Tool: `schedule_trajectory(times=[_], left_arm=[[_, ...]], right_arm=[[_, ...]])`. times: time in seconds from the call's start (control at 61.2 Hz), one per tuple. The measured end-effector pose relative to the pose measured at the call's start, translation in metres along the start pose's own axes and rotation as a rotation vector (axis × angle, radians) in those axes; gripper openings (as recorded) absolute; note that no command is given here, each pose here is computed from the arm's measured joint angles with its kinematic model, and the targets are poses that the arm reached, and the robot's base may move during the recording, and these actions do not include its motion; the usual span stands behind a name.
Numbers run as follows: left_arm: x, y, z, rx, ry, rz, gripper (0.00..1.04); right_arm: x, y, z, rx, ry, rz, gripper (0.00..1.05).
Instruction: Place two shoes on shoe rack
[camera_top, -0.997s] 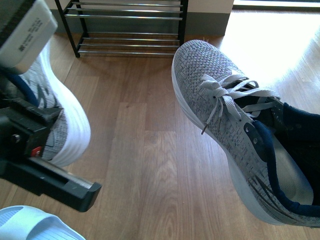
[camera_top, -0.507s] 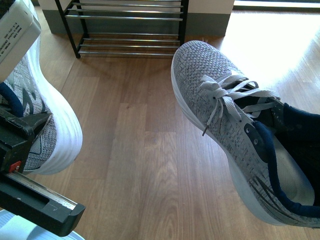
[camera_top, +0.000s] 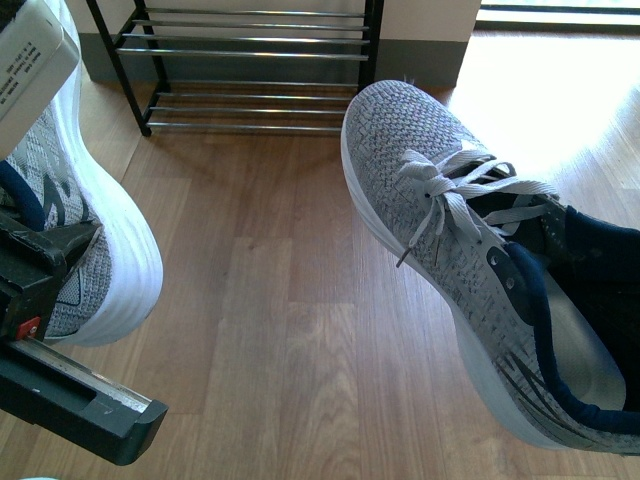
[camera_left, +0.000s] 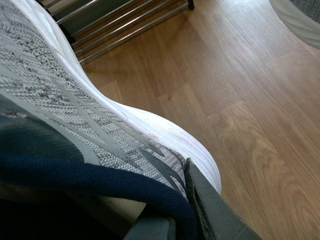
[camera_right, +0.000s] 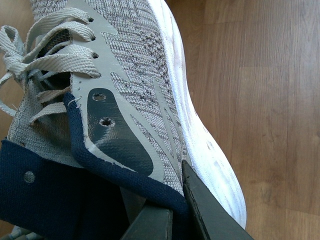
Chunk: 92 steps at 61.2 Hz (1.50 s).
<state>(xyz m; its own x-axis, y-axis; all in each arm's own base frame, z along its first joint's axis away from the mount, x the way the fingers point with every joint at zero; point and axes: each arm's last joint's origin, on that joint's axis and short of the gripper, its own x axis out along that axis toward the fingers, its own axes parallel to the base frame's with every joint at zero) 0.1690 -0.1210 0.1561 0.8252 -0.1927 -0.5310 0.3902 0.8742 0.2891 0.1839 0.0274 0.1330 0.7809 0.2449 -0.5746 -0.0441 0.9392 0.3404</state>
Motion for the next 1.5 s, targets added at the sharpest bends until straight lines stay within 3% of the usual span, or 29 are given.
schedule_trajectory(times=[1.504], left_arm=[[-0.0007, -0.0017, -0.0003, 0.013, -0.003, -0.018, 0.02]], right_arm=[[-0.0004, -0.0004, 0.0005, 0.001, -0.007, -0.011, 0.01]])
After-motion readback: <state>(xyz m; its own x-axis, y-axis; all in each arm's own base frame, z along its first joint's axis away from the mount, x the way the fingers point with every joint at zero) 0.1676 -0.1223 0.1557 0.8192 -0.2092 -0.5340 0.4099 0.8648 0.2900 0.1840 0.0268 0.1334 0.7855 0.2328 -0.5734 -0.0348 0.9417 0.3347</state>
